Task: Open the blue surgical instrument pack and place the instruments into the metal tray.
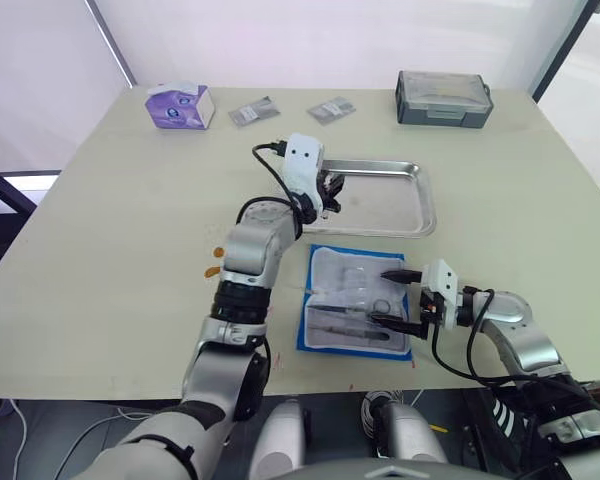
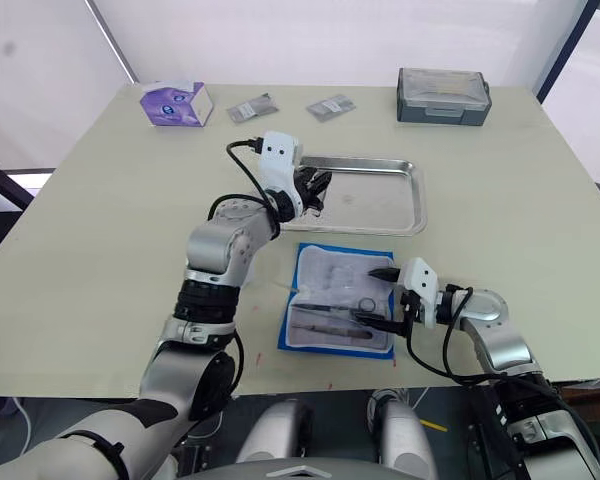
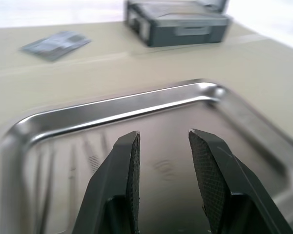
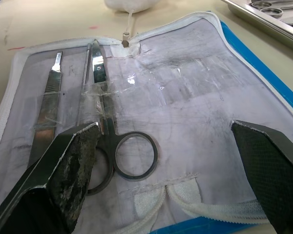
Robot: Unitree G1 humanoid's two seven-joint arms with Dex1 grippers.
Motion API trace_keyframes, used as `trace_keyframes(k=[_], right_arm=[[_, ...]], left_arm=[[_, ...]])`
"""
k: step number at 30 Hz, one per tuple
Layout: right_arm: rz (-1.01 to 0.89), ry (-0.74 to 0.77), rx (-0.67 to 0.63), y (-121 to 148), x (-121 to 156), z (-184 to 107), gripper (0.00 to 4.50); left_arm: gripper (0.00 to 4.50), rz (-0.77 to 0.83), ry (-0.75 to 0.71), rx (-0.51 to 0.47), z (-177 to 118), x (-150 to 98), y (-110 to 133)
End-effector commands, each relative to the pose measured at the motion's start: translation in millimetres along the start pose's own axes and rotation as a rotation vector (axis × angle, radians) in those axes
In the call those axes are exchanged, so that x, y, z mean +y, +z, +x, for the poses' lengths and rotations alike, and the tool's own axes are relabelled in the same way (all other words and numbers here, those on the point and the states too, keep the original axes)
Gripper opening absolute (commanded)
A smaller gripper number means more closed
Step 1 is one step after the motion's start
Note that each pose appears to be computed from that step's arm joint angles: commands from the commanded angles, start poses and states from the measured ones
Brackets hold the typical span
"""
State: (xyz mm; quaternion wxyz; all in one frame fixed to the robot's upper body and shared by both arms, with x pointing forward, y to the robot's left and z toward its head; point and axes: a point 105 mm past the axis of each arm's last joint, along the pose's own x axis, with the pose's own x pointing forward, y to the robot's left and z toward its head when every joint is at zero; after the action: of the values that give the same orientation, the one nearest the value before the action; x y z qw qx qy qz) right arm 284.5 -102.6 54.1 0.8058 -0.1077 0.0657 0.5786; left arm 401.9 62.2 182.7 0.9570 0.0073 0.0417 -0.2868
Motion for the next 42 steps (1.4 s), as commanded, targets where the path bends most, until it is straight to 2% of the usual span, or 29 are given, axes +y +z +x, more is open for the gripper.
trace_keyframes(k=[1, 9, 13, 17, 21, 25, 26, 27, 28, 32, 42], right_arm=[[0.108, 0.002, 0.116, -36.0, 10.4, -4.0, 4.50], [0.108, 0.003, 0.114, -35.2, 10.0, -3.9, 4.50], [0.108, 0.003, 0.114, -35.4, 10.1, -4.2, 4.50], [0.109, 0.004, 0.115, -35.5, 10.2, -4.5, 4.50], [0.109, 0.003, 0.115, -35.5, 10.1, -5.1, 4.50], [0.109, 0.001, 0.119, -36.1, 9.7, -6.2, 4.50], [0.109, 0.001, 0.119, -36.1, 9.6, -6.4, 4.50], [0.109, 0.001, 0.120, -36.0, 9.6, -6.6, 4.50], [0.108, 0.000, 0.121, -36.0, 9.4, -7.0, 4.50], [0.106, -0.001, 0.122, -35.3, 8.9, -7.8, 4.50], [0.103, -0.004, 0.126, -36.2, 7.9, -9.4, 4.50]], left_arm=[[1.67, 0.058, -0.211, -0.034, -20.0, -12.6, 8.2], [1.67, 0.148, -0.640, -0.105, -75.5, -20.7, 8.8], [1.67, 0.190, -0.798, -0.065, -99.8, -24.6, -5.7], [1.67, 0.204, -0.846, -0.008, -110.8, -21.3, -27.3], [1.67, 0.171, -0.850, -0.018, -111.7, -20.3, -30.9], [2.71, 0.250, -0.959, 0.039, -124.4, -26.8, -58.9], [3.26, 0.262, -0.968, 0.042, -125.2, -27.4, -62.1], [3.52, 0.277, -0.984, 0.052, -127.0, -28.1, -66.1], [4.38, 0.289, -1.001, 0.058, -128.9, -29.2, -69.9], [4.45, 0.327, -1.048, 0.081, -133.5, -30.3, -80.5], [4.45, 0.374, -1.031, 0.105, -123.4, -25.0, -106.6]])
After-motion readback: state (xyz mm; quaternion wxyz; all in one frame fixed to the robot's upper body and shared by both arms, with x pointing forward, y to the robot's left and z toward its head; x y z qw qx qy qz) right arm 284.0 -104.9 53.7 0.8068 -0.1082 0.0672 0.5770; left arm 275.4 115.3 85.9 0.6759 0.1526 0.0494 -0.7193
